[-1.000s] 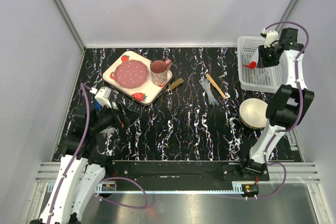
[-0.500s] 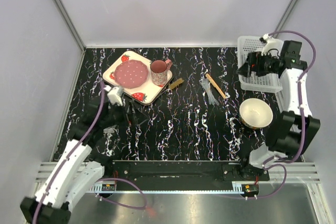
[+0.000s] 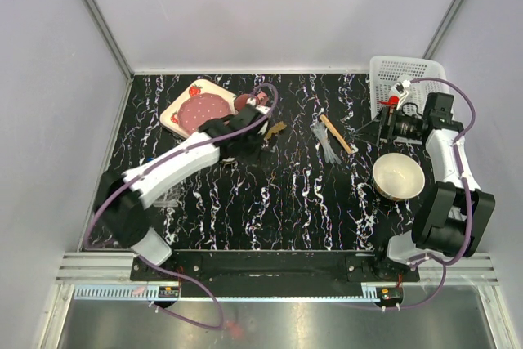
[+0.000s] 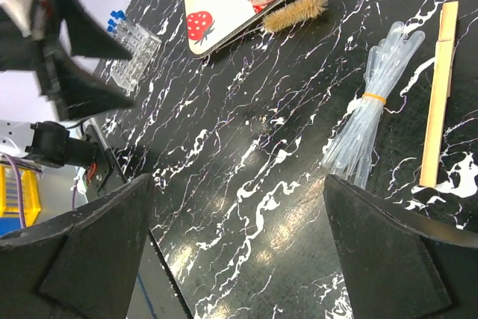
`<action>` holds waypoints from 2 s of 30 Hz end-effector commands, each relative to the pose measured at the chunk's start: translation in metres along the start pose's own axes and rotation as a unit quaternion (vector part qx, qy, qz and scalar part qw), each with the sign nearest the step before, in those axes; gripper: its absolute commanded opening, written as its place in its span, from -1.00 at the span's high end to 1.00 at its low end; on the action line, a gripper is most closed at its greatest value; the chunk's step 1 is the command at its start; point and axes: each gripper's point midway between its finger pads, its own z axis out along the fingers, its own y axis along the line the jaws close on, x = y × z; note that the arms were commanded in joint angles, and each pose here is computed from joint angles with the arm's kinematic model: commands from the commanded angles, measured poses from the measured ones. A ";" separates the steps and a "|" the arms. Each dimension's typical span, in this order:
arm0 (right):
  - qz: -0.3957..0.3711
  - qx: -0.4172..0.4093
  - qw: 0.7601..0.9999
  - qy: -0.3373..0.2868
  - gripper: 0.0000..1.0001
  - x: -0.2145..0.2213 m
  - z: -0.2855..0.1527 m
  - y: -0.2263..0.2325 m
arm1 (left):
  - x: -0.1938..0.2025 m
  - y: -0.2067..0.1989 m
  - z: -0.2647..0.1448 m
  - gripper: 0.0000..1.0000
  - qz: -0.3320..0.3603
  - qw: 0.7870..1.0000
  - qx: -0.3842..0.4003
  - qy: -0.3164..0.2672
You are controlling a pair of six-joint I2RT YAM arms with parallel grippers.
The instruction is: Organize the chemistry lab equipment
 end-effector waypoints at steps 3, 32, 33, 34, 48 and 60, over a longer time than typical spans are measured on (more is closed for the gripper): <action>-0.067 0.004 0.998 -0.020 -0.99 -0.017 -0.008 0.015 | -0.057 0.021 0.043 -0.87 0.091 0.988 -0.124 0.025; -0.054 -0.018 0.998 -0.016 -1.00 -0.009 -0.003 0.015 | -0.131 0.029 0.192 0.08 0.191 0.979 -0.063 0.038; -0.053 -0.018 0.998 -0.016 -0.99 -0.009 -0.003 0.014 | -0.129 0.029 0.194 0.09 0.192 0.979 -0.062 0.041; -0.051 -0.019 0.998 -0.015 -1.00 -0.009 -0.003 0.014 | -0.130 0.030 0.195 0.10 0.189 0.979 -0.059 0.040; -0.057 -0.027 0.998 -0.016 -0.99 -0.007 -0.002 0.017 | -0.108 0.030 0.211 0.26 0.157 0.985 -0.016 0.073; -0.086 -0.032 0.996 -0.008 -1.00 0.000 -0.001 0.030 | -0.117 -0.002 0.171 1.00 0.109 0.992 0.057 0.031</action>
